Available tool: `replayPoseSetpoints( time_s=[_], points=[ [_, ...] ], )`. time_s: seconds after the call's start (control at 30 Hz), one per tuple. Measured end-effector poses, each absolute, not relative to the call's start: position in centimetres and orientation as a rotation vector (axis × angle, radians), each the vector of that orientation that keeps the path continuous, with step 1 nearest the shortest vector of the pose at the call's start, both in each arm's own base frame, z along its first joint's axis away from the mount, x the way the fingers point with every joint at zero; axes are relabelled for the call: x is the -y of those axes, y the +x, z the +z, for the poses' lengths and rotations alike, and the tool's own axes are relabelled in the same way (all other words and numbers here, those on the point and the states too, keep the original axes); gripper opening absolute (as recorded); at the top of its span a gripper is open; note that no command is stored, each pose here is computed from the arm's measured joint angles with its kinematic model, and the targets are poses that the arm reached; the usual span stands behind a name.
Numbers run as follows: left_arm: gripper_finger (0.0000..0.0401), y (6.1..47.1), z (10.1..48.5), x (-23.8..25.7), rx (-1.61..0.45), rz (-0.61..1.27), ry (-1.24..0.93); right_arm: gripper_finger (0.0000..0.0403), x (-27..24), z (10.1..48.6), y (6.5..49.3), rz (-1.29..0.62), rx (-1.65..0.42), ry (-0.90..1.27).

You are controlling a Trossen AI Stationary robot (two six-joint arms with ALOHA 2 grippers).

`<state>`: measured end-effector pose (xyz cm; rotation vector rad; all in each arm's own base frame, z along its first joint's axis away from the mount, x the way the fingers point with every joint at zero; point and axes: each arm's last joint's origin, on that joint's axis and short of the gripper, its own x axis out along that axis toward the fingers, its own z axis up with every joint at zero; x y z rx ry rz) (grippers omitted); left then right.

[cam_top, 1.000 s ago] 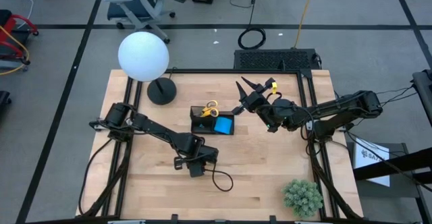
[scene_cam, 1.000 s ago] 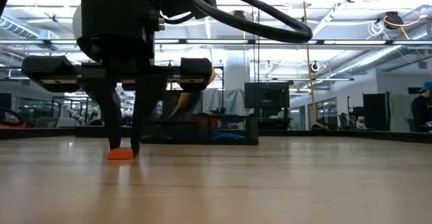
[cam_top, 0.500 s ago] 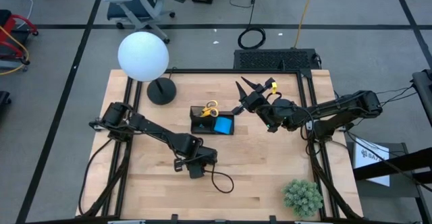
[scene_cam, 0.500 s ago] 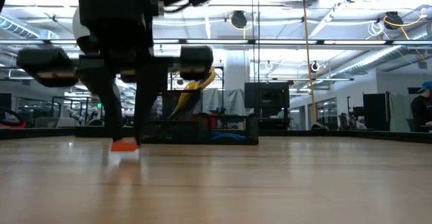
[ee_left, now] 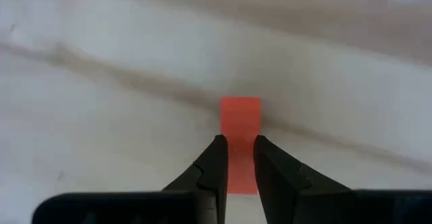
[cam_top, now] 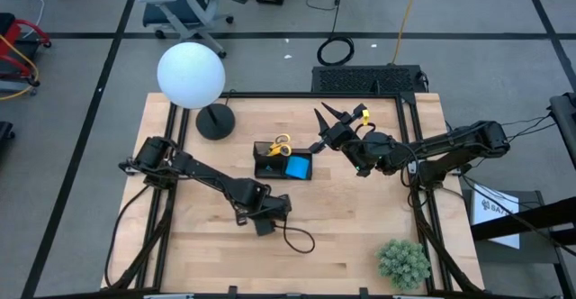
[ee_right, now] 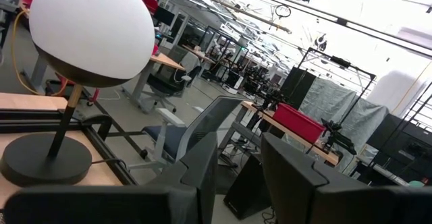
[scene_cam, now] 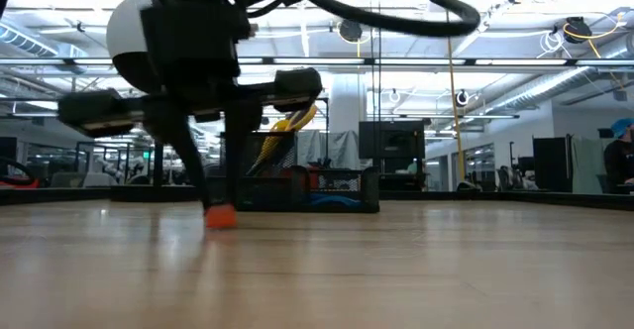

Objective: Pick and place office supplies into organizer
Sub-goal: Put the orange eraser into the black mesh desk organizer

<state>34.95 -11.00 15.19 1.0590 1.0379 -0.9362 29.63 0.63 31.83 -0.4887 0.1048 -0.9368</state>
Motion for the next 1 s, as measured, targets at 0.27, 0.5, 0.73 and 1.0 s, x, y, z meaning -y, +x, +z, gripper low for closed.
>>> replayPoseSetpoints(
  time_s=[0.27, 0.5, 0.73, 1.0],
  points=[
    [0.0065, 35.3, 15.3, 10.8, -1.064, -0.822, 1.138, 0.0105, -0.6, 31.8, 29.6, -0.937, -0.105, -0.49],
    [0.0065, 35.6, 15.5, 10.6, -1.078, -0.701, 1.185, 0.0105, -0.6, 31.8, 29.6, -0.937, -0.105, -0.489],
    [0.0065, 36.4, 16.5, 10.3, -1.097, -0.548, 1.13, 0.0105, -0.6, 31.8, 29.6, -0.937, -0.105, -0.49],
    [0.0065, 36.5, 18.8, 8.8, -1.086, -0.405, 1.075, 0.0105, -0.6, 31.8, 29.6, -0.937, -0.105, -0.489]
  ],
)
